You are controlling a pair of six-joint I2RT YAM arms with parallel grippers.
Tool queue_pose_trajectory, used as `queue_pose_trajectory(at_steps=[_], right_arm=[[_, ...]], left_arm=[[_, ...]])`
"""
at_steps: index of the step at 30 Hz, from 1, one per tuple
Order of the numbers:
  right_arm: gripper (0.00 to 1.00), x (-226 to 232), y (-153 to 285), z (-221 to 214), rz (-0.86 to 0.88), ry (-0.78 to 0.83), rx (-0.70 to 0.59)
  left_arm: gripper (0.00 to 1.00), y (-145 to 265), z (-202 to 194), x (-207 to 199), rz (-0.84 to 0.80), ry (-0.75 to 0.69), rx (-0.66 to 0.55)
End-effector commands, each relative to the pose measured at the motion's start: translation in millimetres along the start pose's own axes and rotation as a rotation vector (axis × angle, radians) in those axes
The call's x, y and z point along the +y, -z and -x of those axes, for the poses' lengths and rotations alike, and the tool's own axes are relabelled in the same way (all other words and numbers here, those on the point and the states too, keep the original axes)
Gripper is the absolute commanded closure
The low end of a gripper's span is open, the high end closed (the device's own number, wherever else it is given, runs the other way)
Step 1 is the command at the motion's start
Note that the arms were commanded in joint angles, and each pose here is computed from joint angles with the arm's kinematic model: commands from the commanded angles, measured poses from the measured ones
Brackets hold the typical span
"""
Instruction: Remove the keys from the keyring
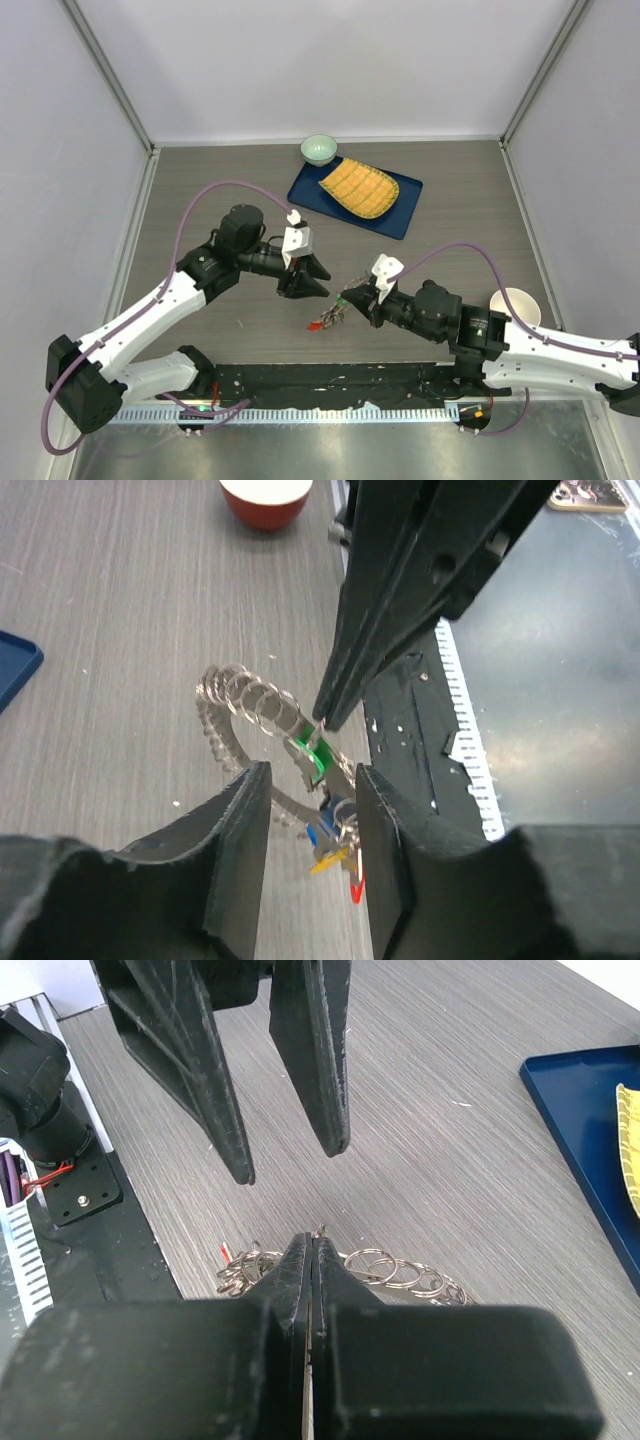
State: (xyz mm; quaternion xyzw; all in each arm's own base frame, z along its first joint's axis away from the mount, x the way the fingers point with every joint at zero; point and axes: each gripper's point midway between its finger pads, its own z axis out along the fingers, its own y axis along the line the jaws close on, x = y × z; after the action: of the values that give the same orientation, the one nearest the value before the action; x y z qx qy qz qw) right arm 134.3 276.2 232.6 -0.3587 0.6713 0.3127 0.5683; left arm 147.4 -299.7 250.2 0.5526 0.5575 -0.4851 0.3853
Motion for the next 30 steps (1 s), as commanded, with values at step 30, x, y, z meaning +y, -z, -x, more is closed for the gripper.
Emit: queue_pose_trajectory(at_steps=[30], right_arm=[[0.99,15.1,10.2,56.8,0.095,-0.032,-0.196]], left_arm=[[0.46,-17.5,-9.2,-14.4,-0.188,0.101,0.020]])
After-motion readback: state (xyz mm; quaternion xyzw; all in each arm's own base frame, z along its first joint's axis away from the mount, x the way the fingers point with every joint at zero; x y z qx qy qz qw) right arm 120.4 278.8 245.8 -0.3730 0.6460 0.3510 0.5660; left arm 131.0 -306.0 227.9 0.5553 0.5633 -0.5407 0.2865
